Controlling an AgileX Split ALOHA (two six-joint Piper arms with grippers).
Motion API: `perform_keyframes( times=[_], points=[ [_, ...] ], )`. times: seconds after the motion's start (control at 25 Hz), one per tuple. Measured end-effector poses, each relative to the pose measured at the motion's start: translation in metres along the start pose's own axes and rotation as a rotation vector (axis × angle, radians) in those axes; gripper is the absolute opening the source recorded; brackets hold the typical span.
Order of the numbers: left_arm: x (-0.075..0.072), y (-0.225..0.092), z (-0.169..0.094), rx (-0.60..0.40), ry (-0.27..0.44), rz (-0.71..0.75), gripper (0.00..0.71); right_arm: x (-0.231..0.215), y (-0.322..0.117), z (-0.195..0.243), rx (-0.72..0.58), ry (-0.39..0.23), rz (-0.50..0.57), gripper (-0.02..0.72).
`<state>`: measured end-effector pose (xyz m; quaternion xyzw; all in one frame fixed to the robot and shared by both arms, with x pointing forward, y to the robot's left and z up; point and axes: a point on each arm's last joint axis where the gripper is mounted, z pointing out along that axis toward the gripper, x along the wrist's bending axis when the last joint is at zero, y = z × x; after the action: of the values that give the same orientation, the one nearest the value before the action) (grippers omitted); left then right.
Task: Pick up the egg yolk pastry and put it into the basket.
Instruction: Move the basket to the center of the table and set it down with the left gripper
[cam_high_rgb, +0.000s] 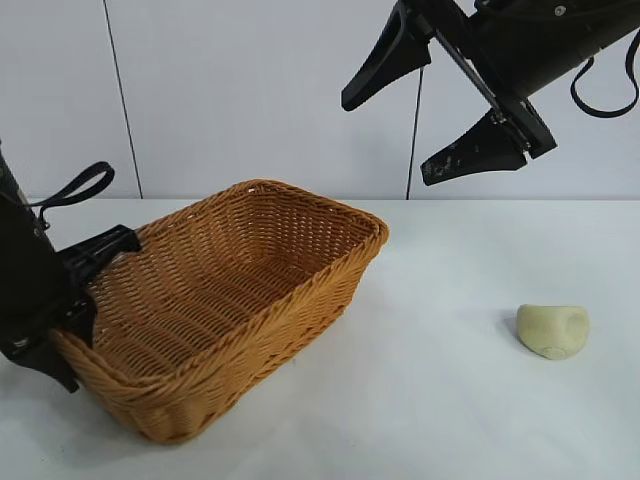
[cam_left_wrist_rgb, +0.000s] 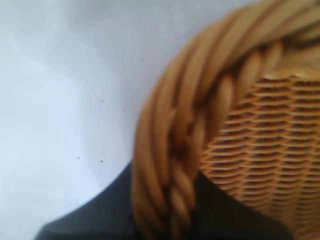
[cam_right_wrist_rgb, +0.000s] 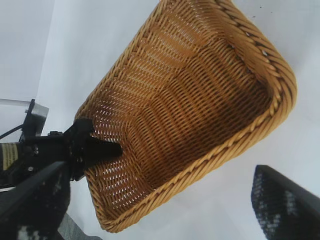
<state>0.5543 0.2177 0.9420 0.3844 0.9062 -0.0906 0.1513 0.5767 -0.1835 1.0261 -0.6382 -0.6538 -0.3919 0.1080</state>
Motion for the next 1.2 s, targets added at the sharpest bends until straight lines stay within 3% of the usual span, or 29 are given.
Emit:
perform_keyframes(
  times=[0.2,0.4,0.56,0.8,1.0,1.2],
  points=[
    [-0.016,0.014,-0.018,-0.027,-0.038,0.122,0.141,0.000,0.000,0.000,0.000,0.000,0.000,0.678],
    [-0.020,0.019,-0.022,-0.031,0.007,0.211,0.141,0.000,0.000,0.000,0.000,0.000,0.000,0.678],
    [-0.026,0.026,-0.004,0.044,0.058,0.287,0.141,0.000,0.000,0.000,0.003,-0.001,-0.003,0.678],
    [-0.055,0.038,0.004,0.107,0.038,0.485,0.141,0.000,-0.001,0.000,0.006,-0.004,-0.006,0.678],
    [-0.071,0.026,0.017,0.182,0.060,0.636,0.141,0.000,-0.001,0.000,0.015,0.000,-0.007,0.678],
    [-0.079,0.015,0.028,0.194,0.050,0.673,0.141,0.000,-0.002,0.000,0.023,0.002,-0.008,0.678]
  ],
)
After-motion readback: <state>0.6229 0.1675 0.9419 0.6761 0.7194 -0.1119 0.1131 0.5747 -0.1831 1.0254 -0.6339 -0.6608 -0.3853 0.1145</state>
